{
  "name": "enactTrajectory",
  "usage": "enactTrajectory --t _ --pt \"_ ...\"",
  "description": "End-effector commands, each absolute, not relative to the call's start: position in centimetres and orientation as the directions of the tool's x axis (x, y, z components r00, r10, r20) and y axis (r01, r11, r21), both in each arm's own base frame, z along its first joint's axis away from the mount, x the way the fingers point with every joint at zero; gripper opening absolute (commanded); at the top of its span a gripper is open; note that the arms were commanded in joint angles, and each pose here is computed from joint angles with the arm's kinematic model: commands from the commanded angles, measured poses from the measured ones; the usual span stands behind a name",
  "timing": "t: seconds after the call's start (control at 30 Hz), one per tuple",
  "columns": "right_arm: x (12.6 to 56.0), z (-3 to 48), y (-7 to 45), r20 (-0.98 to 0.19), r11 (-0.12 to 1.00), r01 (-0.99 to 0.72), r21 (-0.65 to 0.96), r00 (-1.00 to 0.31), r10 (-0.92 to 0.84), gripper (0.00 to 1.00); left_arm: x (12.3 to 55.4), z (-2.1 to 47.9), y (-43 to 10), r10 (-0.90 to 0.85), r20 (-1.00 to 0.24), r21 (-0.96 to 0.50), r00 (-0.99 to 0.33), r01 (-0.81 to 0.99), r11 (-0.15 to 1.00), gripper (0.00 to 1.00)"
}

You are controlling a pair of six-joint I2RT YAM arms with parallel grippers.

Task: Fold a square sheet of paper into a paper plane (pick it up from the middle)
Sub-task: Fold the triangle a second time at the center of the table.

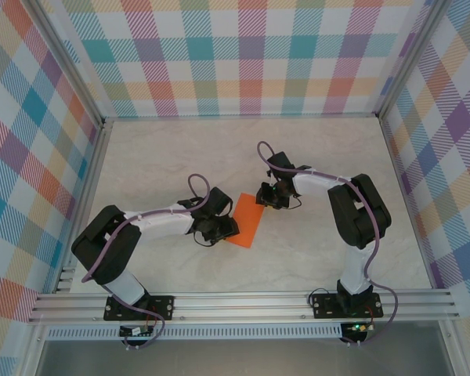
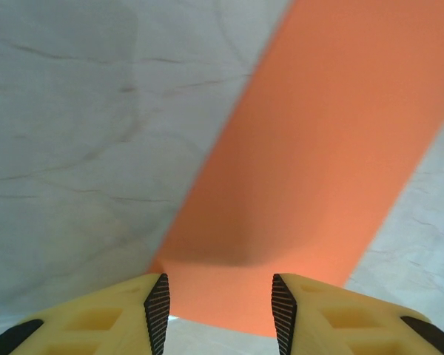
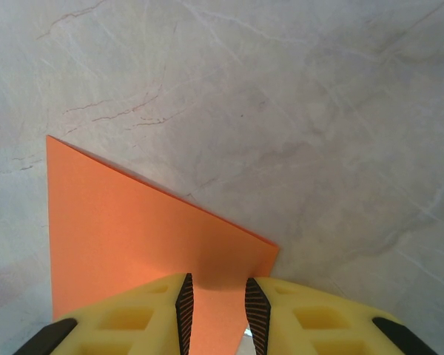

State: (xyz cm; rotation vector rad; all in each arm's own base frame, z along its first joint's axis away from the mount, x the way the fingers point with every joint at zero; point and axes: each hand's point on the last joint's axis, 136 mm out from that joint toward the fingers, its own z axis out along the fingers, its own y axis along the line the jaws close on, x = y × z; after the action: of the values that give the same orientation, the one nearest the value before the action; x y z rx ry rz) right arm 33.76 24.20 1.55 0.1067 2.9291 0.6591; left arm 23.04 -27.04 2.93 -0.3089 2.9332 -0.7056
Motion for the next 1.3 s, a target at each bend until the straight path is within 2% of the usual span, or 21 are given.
enactTrajectory --t 0.0,0.2,0.4,0.73,0.87,1.0,1.27 --pt "31.0 -3.5 23.2 0.001 0.929 0.09 0.358 -0.995 0.096 0.3 23.6 4.6 -29.6 -0.181 -0.072 -0.546 -0.981 -0.113 0.83 0.44" --pt "30.9 -3.7 23.3 0.005 0.93 0.089 0.358 -0.996 0.094 0.3 23.8 4.5 -29.3 -0.188 -0.084 -0.531 -0.978 -0.116 0.839 0.45" --pt "30.9 -3.6 23.2 0.004 0.93 0.089 0.356 -0.996 0.094 0.3 23.3 3.3 -25.7 -0.224 -0.103 -0.348 -0.969 -0.176 0.921 0.49" --pt "30.8 -3.8 23.2 0.008 0.93 0.091 0.355 -0.995 0.094 0.3 23.0 1.9 -26.5 -0.194 -0.087 -0.291 -0.977 -0.161 0.943 0.56" --pt "30.8 -3.8 23.2 0.008 0.931 0.089 0.355 -0.996 0.092 0.3 22.9 1.4 -27.5 -0.175 -0.069 -0.305 -0.982 -0.147 0.941 0.58" --pt "30.7 -3.8 23.2 0.008 0.93 0.088 0.356 -0.996 0.092 0.3 23.2 2.0 -28.8 -0.165 -0.07 -0.354 -0.984 -0.13 0.926 0.56" --pt "30.7 -3.7 23.3 0.008 0.929 0.087 0.359 -0.996 0.09 0.3 24.1 4.7 -30.3 -0.16 -0.129 -0.461 -0.979 -0.084 0.883 0.57"
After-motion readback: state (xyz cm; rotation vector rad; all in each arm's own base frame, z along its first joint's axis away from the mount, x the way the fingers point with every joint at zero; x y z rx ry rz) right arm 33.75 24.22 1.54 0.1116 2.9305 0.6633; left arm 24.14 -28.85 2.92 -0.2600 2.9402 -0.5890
